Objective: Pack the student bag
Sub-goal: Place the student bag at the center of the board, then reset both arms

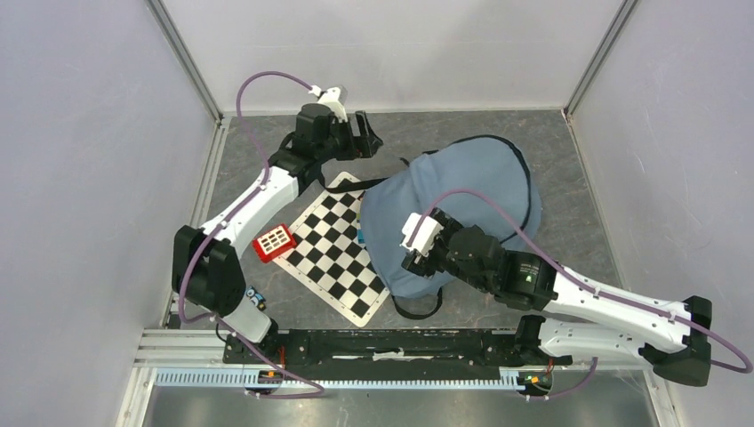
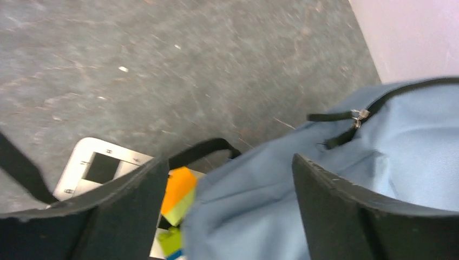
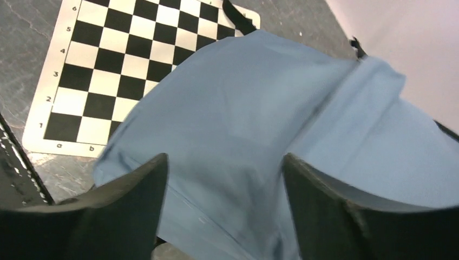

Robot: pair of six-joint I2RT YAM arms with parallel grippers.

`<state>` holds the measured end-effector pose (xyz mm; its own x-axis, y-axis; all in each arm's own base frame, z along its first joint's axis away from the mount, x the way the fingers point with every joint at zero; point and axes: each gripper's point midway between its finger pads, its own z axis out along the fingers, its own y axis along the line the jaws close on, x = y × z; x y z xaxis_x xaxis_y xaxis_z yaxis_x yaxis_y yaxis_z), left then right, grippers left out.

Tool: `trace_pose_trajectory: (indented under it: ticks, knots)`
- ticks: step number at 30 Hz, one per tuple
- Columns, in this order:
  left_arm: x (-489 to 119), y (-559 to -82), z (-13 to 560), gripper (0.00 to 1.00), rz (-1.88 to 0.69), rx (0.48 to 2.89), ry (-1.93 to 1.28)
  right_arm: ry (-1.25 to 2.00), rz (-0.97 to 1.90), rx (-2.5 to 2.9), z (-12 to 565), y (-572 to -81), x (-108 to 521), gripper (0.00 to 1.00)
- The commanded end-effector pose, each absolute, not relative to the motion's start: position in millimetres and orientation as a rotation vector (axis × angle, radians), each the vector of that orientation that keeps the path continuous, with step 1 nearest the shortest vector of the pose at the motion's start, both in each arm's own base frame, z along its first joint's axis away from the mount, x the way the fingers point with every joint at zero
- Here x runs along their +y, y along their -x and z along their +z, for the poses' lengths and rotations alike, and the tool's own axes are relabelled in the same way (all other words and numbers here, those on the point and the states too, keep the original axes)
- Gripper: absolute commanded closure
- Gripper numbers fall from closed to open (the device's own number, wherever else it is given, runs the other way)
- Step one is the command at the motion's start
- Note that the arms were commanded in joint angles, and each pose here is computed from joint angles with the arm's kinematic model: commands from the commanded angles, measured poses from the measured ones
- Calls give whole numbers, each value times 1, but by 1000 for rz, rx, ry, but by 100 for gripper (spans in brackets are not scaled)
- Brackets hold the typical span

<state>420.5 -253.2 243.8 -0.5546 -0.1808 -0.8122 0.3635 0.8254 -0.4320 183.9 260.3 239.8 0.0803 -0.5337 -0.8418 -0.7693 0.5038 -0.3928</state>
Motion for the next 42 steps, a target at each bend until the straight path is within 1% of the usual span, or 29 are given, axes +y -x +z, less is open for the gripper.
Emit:
trace_pose_trajectory:
  ticks: [1, 2, 3, 7, 10, 13, 17, 21, 25, 30, 32, 36, 42]
  knots:
    - [-225, -440, 291, 1, -619, 1878, -82, 1003, 235, 1627, 253, -194, 256, 10]
    - [-223, -437, 291, 0, -616, 1877, -89, 985, 229, 1635, 254, -196, 256, 4]
    - [-221, -433, 292, 0, -611, 1874, -99, 967, 217, 1643, 255, -198, 256, 2]
    - [-204, -415, 288, 0, -567, 1899, -110, 878, 203, 1677, 262, -210, 252, 2]
    - [-179, -404, 281, 0, -529, 1931, -60, 784, 246, 1736, 263, -231, 242, 2]
    - [-143, -392, 271, 0, -512, 1977, 58, 617, 296, 1793, 271, -263, 216, 2]
    - [-97, -368, 261, 0, -449, 2031, 182, 416, 274, 1789, 295, -295, 170, 2]
    - [-63, -337, 264, 0, -342, 2026, 238, 167, 224, 1814, 303, -323, 95, 2]
    - [-41, -304, 284, 0, -247, 1948, 265, -31, 128, 1792, 298, -323, 28, 2]
    - [-17, -268, 300, 0, -137, 1825, 257, -170, -20, 1630, 290, -302, -14, 2]
    - [-10, -257, 302, 0, -101, 1787, 244, -197, -67, 1539, 294, -291, -25, 2]
    - [-10, -247, 307, 0, -115, 1726, 228, -215, -124, 1438, 296, -278, -35, 2]
    - [-3, -246, 300, 0, -74, 1740, 260, -169, -175, 1427, 300, -278, -38, 2]
